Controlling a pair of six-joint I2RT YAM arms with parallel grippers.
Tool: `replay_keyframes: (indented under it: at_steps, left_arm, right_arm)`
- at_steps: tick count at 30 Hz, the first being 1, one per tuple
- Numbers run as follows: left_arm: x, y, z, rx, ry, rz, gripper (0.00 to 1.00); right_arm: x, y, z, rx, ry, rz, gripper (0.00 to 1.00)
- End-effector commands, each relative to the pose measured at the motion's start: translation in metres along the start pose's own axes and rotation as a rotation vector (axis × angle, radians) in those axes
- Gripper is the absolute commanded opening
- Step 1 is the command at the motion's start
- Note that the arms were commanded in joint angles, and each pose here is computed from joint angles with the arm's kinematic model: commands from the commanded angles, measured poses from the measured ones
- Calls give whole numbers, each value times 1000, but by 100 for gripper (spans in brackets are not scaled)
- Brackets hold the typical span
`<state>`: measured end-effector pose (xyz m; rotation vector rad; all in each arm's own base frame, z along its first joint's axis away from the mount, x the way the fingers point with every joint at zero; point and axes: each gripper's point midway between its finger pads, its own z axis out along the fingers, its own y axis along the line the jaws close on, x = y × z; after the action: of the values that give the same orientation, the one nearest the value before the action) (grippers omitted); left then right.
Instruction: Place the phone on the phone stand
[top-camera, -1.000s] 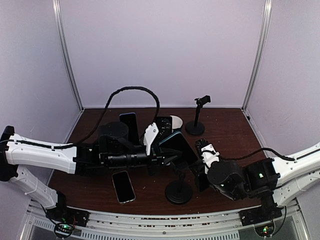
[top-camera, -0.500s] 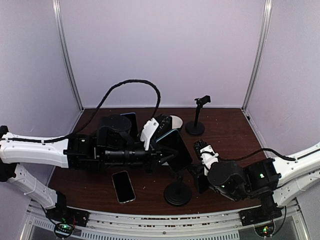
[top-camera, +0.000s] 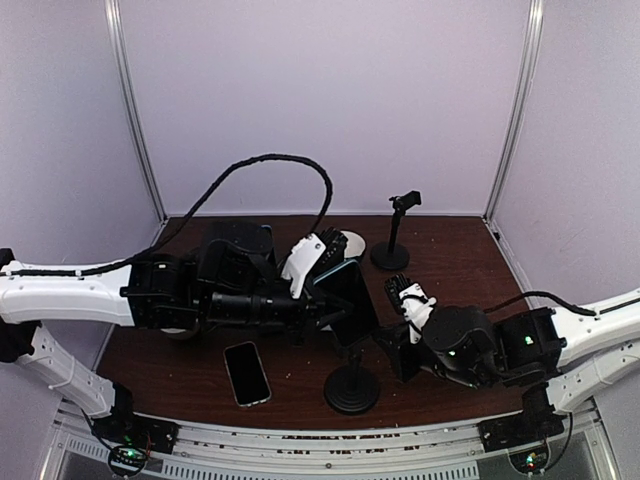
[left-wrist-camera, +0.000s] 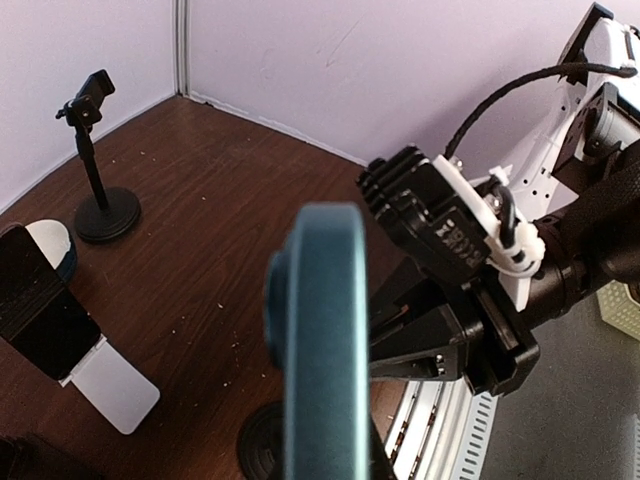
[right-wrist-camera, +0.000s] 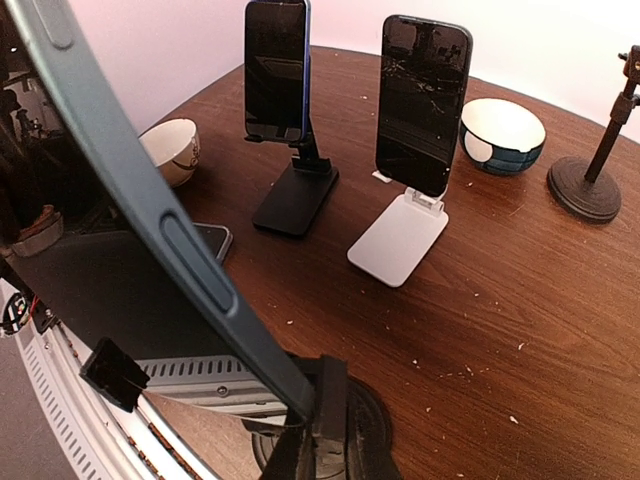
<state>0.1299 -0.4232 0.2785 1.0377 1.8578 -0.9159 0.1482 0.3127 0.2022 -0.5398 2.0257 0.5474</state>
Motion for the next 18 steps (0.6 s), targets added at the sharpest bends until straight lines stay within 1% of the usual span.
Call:
replay_keyframes:
  at_steps: [1,4,7,10,14,16,18]
  left_arm:
    - [118,32,-27,-125,501,101,0]
    - [123,29,-28,-112,544,121,0]
    - [127,27,-31,-99,561,124,0]
    - [127,24,-30,-82,573,134,0]
    - [133,24,-32,-82,625,154,0]
    - [135,23,-32,-72,632,155,0]
    - [138,21,-30,-62,663,164,0]
  right_arm:
    - [-1,-67,-8,277,9,-57,0]
    - [0,-77,-10,305,22,-58,0]
    - [2,-86,-12,324,25,-43,0]
    - [-3,-86,-11,312,12,-32,0]
    - [-7,-93,-14,352,19,-60,0]
    - [-11,-92,-14,340,10,-68,0]
    - [-16,-90,-15,339,10,-78,0]
